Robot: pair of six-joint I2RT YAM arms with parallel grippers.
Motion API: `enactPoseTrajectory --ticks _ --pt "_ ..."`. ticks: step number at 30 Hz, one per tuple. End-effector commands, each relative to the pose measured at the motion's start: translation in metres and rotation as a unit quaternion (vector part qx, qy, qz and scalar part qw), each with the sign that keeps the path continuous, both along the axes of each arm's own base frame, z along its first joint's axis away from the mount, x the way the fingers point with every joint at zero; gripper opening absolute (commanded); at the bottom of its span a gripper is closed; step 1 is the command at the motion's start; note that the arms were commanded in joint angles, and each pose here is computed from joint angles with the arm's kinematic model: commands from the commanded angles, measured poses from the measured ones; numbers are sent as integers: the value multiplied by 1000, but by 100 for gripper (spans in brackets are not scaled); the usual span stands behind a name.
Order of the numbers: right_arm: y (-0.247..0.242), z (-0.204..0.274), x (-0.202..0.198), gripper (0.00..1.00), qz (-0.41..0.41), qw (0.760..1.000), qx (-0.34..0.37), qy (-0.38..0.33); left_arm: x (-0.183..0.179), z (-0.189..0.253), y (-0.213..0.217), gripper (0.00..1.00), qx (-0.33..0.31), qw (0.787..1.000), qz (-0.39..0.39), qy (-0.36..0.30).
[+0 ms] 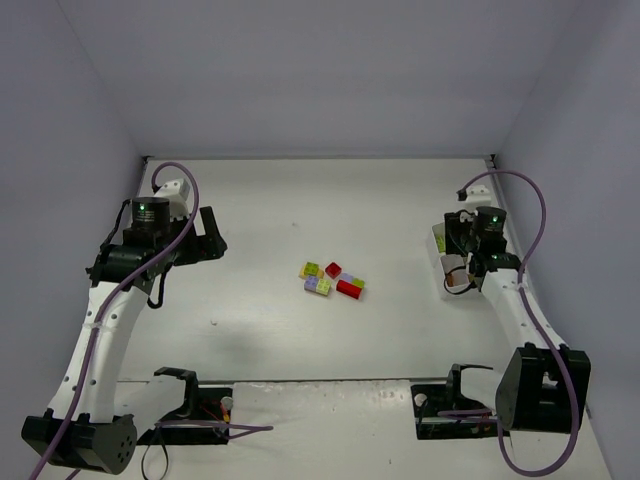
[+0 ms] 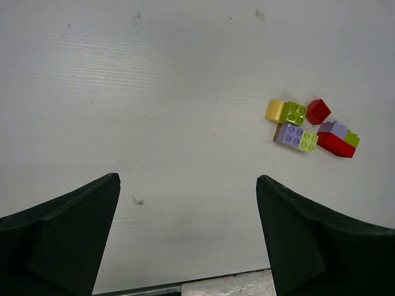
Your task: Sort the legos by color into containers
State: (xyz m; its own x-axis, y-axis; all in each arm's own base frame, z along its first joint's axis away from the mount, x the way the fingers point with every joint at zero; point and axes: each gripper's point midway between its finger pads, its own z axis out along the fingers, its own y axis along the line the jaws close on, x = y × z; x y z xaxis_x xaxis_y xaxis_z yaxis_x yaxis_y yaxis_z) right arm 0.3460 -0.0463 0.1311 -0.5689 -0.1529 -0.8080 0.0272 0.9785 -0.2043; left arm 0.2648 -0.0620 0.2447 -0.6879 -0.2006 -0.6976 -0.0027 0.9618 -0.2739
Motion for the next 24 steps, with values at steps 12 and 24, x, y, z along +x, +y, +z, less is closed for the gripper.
enactPoseTrajectory --ticks 12,24 --pt "209 49 17 63 290 950 116 -16 7 3 -2 85 0 1000 -4 -12" --pt "290 -19 -3 61 340 929 127 74 3 -4 1 85 7 1000 2 -2"
